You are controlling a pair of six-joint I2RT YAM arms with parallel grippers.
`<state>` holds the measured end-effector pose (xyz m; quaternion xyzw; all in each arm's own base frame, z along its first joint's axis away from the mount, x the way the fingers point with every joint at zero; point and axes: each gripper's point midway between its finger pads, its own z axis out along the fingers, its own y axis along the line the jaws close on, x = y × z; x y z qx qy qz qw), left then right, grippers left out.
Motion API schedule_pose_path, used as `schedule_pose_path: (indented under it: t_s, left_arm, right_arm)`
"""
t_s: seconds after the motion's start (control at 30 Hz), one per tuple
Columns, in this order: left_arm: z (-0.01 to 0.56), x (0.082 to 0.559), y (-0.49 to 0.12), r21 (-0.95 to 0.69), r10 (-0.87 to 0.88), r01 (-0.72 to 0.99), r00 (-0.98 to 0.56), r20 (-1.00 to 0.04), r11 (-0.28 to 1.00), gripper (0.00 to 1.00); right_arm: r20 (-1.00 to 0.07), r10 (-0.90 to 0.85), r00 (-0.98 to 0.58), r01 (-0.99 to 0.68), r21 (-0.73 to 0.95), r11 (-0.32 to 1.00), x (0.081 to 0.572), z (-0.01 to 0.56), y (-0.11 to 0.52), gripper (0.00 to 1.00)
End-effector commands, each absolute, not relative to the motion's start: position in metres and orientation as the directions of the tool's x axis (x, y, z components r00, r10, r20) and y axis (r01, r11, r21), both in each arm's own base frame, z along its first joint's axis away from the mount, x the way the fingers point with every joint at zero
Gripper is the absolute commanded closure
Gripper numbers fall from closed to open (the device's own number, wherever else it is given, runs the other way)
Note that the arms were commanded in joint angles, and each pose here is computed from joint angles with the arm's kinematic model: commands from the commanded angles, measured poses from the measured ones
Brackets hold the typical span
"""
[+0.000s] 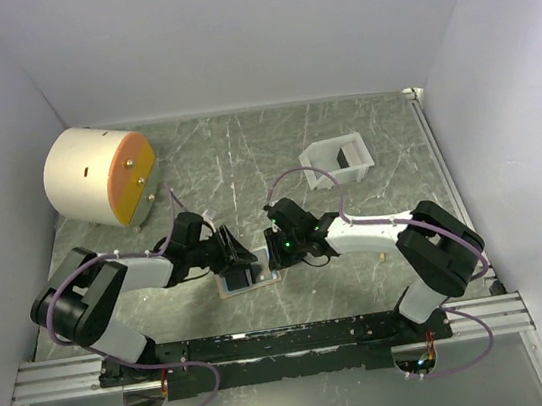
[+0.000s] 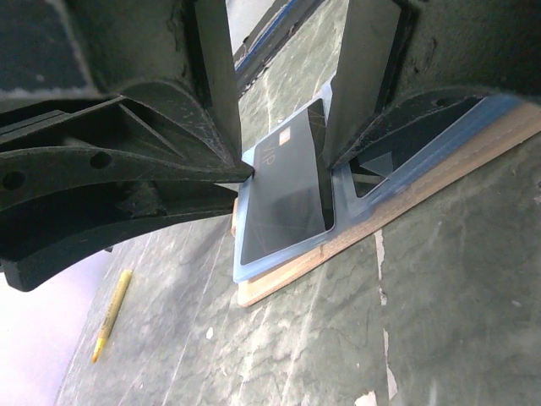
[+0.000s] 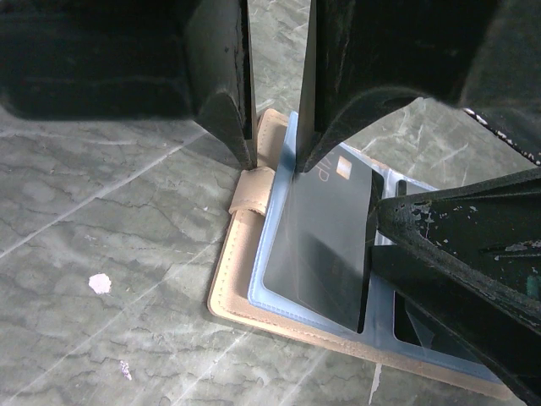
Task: Put the credit cards into the card holder
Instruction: Insert the credit card into the card holder.
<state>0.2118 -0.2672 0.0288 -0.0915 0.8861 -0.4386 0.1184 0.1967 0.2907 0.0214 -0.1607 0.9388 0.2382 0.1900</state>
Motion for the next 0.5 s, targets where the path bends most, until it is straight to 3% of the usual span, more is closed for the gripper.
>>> schedule_pose_path:
  t_s: [0.0,0.47]
  left_arm:
    - [0.0361,0.2137,-0.2772,-0.825,-0.267,-0.042,-0.954,-0.134,0.564,0.45]
    - [0.0452,0.2122,-0.2812,-0.828,-0.27,-0.036,-0.953,-0.141,0.559,0.45]
  right_arm:
    - [-0.445,-0.191,-0.875,-0.389,0.411,0.824,0.1982,0.0242,0.295,0.75]
    - [-0.455,-0.178,-0.873,-0.384,0.412,0.826,0.2,0.0287,0.2952,0.74]
